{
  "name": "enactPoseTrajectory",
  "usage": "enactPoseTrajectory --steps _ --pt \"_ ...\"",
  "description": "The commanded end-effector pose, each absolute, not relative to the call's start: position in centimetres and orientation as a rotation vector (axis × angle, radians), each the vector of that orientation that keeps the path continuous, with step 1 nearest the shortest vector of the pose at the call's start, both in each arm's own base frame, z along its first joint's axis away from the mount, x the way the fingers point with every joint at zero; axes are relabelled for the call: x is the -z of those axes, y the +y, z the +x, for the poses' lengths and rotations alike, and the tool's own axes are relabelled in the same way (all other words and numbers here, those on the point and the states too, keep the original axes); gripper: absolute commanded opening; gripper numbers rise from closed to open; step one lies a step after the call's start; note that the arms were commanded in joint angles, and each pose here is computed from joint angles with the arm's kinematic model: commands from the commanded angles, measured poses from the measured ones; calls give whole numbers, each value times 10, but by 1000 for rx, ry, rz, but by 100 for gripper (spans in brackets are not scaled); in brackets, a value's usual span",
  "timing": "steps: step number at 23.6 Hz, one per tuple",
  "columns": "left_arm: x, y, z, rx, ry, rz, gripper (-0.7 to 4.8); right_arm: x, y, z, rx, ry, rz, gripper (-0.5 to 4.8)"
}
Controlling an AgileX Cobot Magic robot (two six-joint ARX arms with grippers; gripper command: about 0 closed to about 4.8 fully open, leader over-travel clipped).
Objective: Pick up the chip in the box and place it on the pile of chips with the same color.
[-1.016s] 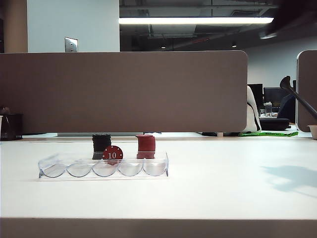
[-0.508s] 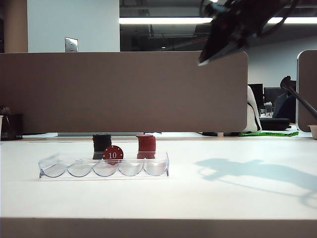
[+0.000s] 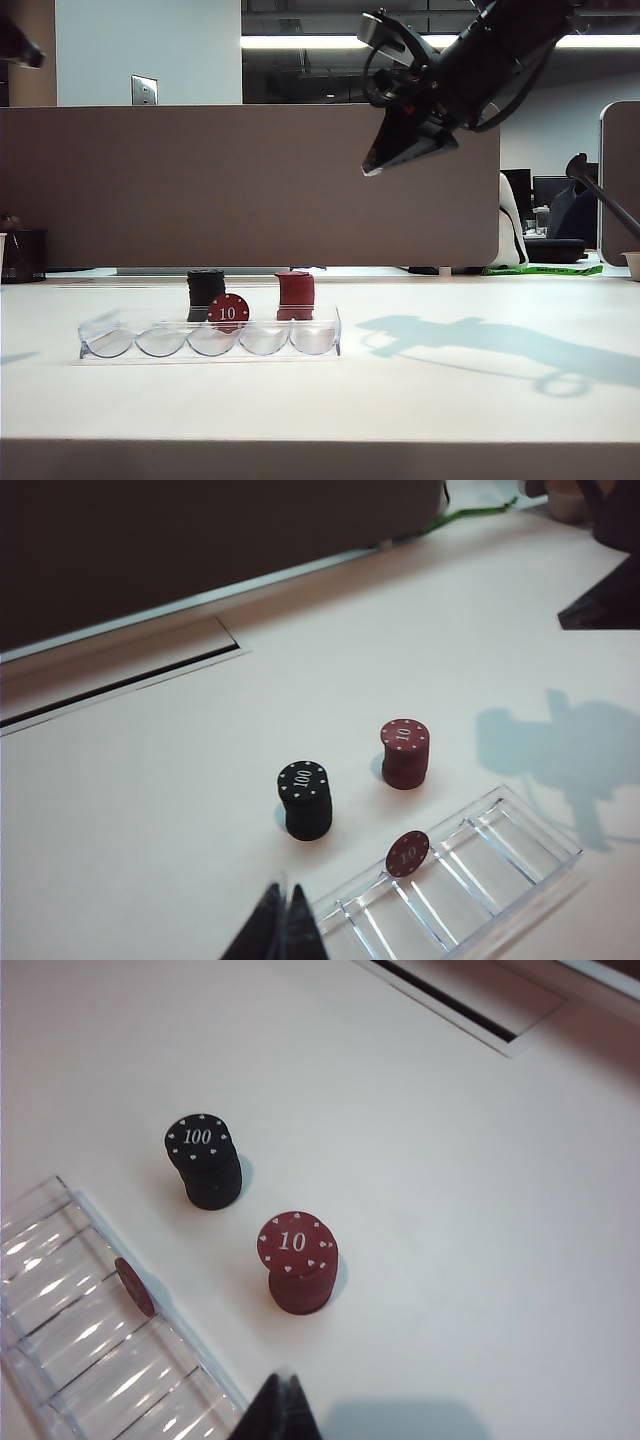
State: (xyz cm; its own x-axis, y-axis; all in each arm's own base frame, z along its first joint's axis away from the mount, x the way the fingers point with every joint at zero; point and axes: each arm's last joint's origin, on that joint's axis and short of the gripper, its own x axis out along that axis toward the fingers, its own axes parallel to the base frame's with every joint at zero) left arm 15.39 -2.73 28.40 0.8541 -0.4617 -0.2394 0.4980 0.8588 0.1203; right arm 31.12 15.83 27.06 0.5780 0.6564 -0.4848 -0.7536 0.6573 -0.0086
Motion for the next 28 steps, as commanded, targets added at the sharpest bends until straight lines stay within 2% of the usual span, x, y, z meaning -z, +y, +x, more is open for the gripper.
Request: enactPoseTrajectory --steps 1,6,20,28 --pt "-285 -30 162 554 204 182 -3 -275 159 311 -838 442 -223 -6" --pt "-278 -35 175 639 216 165 -3 -275 159 311 -840 447 -222 -6" --pt "-276 -35 180 643 223 163 -3 -277 160 312 -839 418 -214 -6" --pt "-277 -35 181 642 207 172 -3 -280 164 313 -899 366 -193 -6"
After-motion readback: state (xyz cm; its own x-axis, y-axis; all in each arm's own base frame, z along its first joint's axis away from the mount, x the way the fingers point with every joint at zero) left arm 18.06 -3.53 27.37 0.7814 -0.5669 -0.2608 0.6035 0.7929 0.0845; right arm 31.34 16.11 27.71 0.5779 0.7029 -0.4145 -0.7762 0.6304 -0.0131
